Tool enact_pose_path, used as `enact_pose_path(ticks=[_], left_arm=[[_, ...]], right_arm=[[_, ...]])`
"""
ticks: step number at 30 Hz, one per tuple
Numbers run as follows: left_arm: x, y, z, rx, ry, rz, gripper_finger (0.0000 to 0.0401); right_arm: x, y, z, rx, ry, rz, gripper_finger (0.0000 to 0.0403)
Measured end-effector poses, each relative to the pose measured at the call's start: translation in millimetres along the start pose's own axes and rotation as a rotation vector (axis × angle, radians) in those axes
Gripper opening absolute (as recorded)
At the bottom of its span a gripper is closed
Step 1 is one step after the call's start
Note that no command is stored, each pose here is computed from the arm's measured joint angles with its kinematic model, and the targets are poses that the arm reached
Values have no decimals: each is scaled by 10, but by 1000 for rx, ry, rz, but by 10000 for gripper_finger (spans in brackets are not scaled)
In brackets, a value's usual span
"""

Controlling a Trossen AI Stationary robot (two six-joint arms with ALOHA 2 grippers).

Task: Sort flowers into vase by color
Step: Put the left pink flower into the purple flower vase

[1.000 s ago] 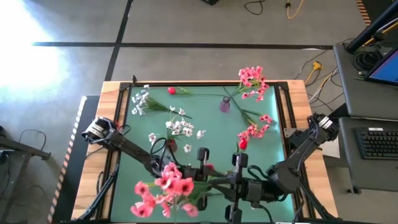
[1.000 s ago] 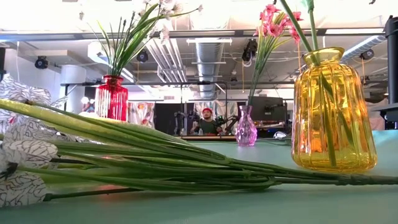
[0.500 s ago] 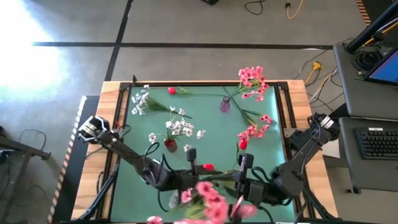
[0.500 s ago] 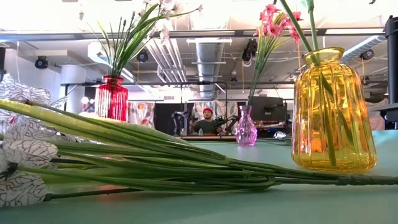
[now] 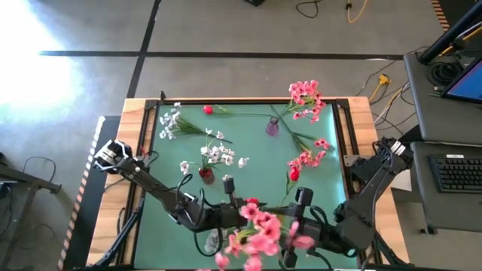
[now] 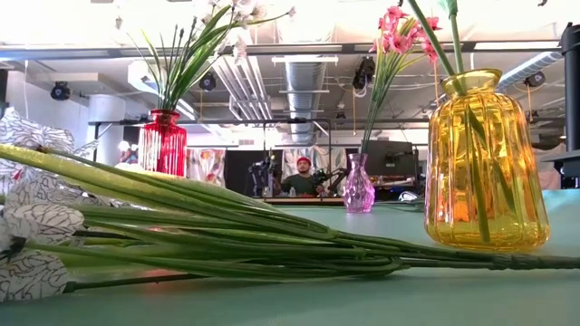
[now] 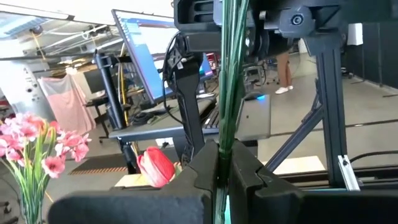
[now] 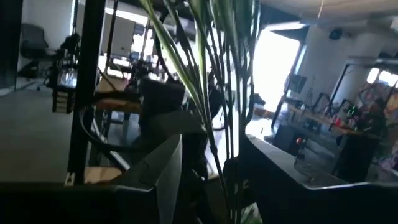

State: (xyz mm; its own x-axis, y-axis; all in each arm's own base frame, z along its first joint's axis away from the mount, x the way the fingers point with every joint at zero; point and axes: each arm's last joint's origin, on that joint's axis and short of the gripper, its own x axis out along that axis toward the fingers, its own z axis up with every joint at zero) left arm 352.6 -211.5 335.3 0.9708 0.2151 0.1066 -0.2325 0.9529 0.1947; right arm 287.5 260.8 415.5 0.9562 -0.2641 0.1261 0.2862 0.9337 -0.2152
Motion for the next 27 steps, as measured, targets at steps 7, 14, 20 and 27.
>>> enact_pose_path(ticks=[7, 14, 20, 27], left_arm=[[0, -1, -4, -12, 3, 1, 0], [25, 29, -28, -23, 23, 33, 0], [26, 37, -32, -22, 30, 56, 0], [26, 36, -34, -20, 32, 56, 0]], right_arm=[[32, -35, 67, 25, 76, 33, 207], [82, -95, 135, -2, 73, 27, 227], [208, -170, 108, 12, 74, 9, 202], [223, -211, 126, 21, 70, 0, 110]])
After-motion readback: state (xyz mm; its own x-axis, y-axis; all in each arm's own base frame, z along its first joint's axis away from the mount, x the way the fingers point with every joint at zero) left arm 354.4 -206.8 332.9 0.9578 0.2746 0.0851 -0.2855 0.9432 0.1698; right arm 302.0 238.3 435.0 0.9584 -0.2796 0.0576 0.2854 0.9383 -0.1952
